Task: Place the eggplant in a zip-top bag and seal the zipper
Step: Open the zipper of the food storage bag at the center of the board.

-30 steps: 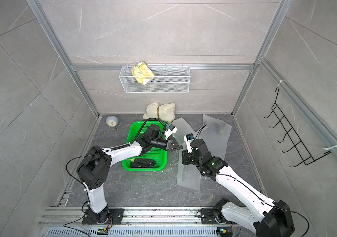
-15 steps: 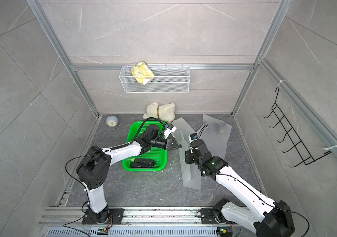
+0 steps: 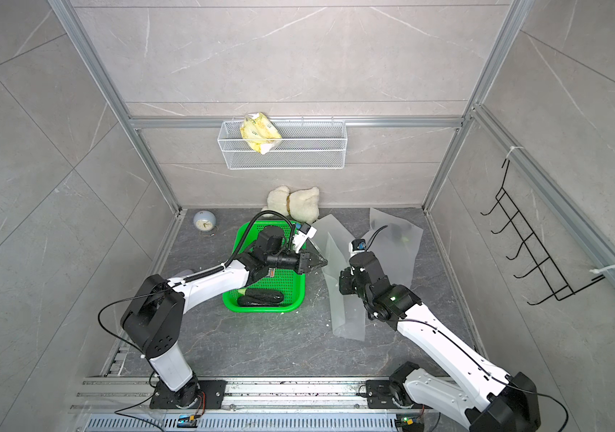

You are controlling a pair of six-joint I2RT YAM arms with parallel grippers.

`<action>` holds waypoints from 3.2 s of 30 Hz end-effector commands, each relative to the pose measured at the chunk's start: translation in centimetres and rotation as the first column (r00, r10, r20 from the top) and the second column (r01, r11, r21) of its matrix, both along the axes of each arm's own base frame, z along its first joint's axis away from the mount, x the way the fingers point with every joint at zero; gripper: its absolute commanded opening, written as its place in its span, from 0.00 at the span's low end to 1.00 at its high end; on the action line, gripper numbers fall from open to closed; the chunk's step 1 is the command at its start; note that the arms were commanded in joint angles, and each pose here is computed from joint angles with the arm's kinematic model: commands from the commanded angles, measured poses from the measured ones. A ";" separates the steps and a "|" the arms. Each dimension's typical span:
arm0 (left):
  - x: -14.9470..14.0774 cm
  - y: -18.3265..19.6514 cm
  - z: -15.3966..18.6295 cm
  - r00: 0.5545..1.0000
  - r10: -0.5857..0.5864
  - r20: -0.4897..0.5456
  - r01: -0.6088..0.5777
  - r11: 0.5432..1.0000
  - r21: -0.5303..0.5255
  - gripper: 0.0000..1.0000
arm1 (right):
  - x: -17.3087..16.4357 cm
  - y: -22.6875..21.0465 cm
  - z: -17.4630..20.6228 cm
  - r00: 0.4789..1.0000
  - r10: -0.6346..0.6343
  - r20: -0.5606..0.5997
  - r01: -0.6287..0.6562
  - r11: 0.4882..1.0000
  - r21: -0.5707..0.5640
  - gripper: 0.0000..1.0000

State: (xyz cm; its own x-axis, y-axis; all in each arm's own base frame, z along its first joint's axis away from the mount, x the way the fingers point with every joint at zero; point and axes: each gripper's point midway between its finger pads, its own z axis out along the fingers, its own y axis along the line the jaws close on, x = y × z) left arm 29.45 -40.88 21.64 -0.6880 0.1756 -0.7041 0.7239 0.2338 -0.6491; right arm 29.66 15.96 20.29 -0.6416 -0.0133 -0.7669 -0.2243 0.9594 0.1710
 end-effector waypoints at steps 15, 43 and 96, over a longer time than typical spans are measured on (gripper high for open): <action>-3.1 -0.3 2.5 0.976 -0.071 0.205 0.065 0.997 0.037 0.00 | 3.3 2.6 -0.6 0.990 0.085 -0.113 -0.082 0.996 0.031 0.38; 1.7 6.0 1.0 0.898 0.338 0.283 -0.404 0.888 0.220 0.00 | 3.8 -0.7 0.3 0.996 -0.035 -0.087 0.028 0.997 -0.074 0.00; 0.3 6.0 3.6 0.923 0.288 0.256 -0.342 0.918 0.202 0.27 | 4.6 1.8 -1.2 0.978 0.065 -0.199 -0.082 0.993 -0.082 0.00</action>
State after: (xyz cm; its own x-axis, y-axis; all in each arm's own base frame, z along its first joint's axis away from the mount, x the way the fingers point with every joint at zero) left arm 30.37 -35.36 23.51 -0.5889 0.1772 -0.7885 0.6862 0.6250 -0.3721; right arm 34.15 17.30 20.05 -0.7659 -0.1206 -0.6315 -0.2524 0.9598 0.1229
